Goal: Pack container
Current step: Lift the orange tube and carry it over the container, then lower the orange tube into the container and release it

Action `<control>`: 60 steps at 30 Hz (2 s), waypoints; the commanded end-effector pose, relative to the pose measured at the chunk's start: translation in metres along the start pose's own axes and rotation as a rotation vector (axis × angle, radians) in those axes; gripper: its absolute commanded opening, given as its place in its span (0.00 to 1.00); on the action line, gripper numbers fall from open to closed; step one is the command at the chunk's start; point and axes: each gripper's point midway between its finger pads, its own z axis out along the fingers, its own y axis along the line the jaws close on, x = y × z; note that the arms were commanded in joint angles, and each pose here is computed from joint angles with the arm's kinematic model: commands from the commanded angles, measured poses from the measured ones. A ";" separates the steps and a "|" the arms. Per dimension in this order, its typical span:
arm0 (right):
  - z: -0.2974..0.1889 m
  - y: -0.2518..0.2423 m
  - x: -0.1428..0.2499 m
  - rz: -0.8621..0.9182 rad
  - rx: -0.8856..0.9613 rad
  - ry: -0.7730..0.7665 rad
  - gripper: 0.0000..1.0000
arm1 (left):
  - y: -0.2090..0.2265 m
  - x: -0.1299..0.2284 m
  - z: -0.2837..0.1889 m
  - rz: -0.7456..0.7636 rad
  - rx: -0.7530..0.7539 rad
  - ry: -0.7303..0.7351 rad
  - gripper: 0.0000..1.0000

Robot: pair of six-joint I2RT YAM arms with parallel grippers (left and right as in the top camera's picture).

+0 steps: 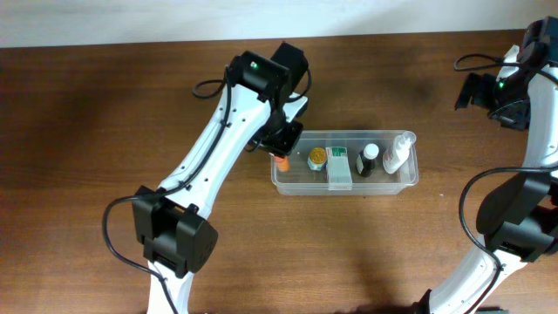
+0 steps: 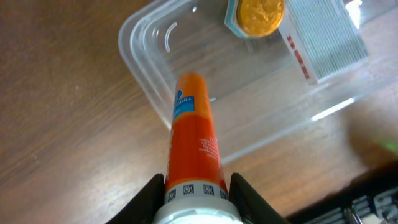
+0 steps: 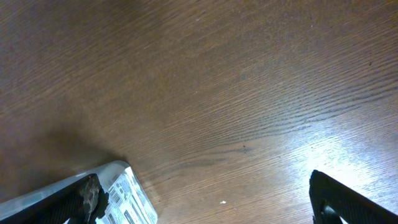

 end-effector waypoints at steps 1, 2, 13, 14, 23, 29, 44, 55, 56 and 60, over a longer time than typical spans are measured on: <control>-0.001 0.001 0.001 0.007 0.004 0.001 0.98 | -0.005 -0.001 0.005 0.020 0.023 -0.006 0.33; -0.001 0.001 0.001 0.007 0.004 0.000 0.98 | -0.005 -0.002 0.007 0.020 0.023 -0.008 0.33; -0.001 0.001 0.001 0.007 0.004 0.000 0.98 | -0.004 -0.007 0.041 0.028 0.002 0.047 0.33; -0.001 0.001 0.001 0.007 0.004 0.001 0.98 | -0.004 -0.007 0.045 0.029 0.001 0.058 0.33; -0.001 0.001 0.001 0.007 0.004 0.000 0.98 | -0.001 -0.013 0.052 0.032 -0.020 0.046 0.34; -0.001 0.001 0.001 0.007 0.004 0.000 0.98 | -0.001 -0.018 0.052 0.034 -0.020 0.024 0.40; -0.001 0.001 0.001 0.007 0.004 0.000 0.99 | 0.044 -0.076 -0.027 -0.068 -0.239 -0.280 0.99; -0.001 0.001 0.001 0.007 0.004 0.001 0.98 | 0.187 -0.012 -0.180 -0.645 -0.366 -0.547 0.99; -0.001 0.001 0.001 0.007 0.004 0.001 0.98 | 0.203 0.002 -0.186 -0.719 -0.372 -0.549 0.99; -0.001 0.001 0.001 0.007 0.004 0.001 0.98 | 0.248 0.036 -0.194 -0.897 -0.393 -0.538 0.99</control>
